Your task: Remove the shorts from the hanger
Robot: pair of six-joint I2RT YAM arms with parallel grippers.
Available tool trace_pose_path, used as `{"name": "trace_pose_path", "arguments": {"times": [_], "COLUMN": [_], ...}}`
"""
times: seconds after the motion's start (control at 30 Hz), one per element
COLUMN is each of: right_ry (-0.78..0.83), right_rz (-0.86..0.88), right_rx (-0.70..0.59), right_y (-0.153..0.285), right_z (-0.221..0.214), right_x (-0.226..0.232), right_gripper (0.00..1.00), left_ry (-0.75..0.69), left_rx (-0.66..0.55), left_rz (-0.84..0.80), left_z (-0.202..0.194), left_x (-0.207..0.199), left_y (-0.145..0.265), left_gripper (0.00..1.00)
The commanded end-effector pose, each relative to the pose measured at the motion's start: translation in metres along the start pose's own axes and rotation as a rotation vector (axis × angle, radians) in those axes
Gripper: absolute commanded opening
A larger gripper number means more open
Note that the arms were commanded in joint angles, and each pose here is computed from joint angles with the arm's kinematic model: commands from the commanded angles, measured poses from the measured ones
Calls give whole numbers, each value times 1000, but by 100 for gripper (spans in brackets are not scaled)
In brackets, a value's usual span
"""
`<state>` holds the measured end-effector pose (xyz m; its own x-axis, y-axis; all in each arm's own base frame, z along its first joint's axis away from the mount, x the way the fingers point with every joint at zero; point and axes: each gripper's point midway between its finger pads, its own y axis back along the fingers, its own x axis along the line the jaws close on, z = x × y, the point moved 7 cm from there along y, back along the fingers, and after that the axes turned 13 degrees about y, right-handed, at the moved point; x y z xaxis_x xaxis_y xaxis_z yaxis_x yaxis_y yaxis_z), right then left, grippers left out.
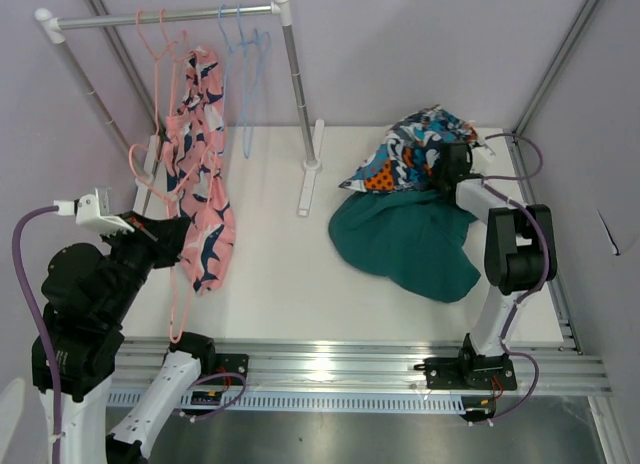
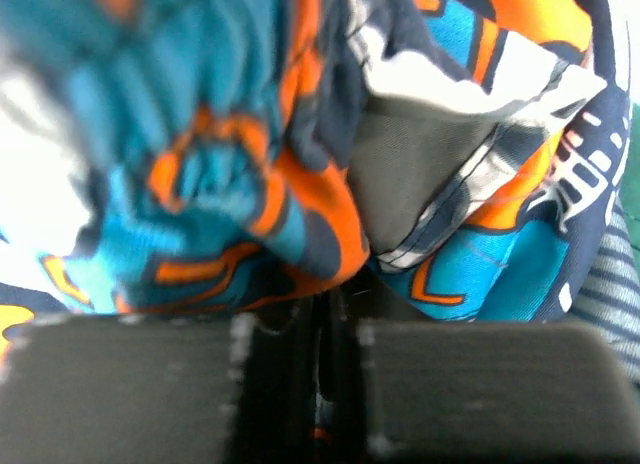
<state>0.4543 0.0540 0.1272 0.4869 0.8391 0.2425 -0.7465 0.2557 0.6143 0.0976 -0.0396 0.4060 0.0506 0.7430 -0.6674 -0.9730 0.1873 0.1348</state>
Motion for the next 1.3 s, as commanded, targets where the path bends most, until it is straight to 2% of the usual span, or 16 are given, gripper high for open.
{"name": "trace_pose_path", "arguments": {"times": [0.0, 0.03, 0.07, 0.1, 0.13, 0.37, 0.47, 0.5, 0.6, 0.63, 0.77, 0.87, 1.07, 1.27], "right_ry": [-4, -5, -7, 21, 32, 154, 221, 237, 309, 322, 363, 416, 415, 566], "right_rz": [-210, -172, -156, -119, -65, 163, 251, 284, 235, 264, 281, 276, 189, 120], "right_rx": [-70, -81, -98, -121, -127, -243, -317, -366, -457, -498, -505, -412, -194, -45], "right_y": [2, 1, 1, 2, 4, 52, 97, 125, 168, 198, 246, 254, 213, 224], "right_z": [35, 46, 55, 64, 72, 108, 122, 129, 136, 137, 117, 78, 16, -62], "right_x": [-47, -44, -46, -42, -34, 9, 31, 41, 46, 53, 53, 48, 2, -3], "right_gripper": [17, 47, 68, 87, 99, 99, 100, 99, 99, 99, 100, 99, 99, 99], "left_ry": [-14, -14, -14, -14, -16, -10, -8, -10, -13, -13, -8, -4, -8, -1], "left_rx": [-25, -24, -24, -23, -25, -21, -22, -21, -24, -21, -20, -22, 3, 13], "left_rz": [-25, -26, -26, -25, -23, -23, -24, -21, -19, -19, -28, -40, -65, -60], "left_z": [8, 9, 9, 9, 9, 7, 6, 5, 6, 4, 2, 2, -5, -13], "left_x": [-7, -8, -8, -8, -7, -7, -5, -4, -4, -3, -3, -3, -2, 5], "left_y": [0, -1, -1, -1, -2, -3, -2, -2, 0, 1, 3, 4, 5, 4], "left_gripper": [0, 0, 0, 0, 0, 0, 0, 0, 0, 0, 0, 0, 0, 0]}}
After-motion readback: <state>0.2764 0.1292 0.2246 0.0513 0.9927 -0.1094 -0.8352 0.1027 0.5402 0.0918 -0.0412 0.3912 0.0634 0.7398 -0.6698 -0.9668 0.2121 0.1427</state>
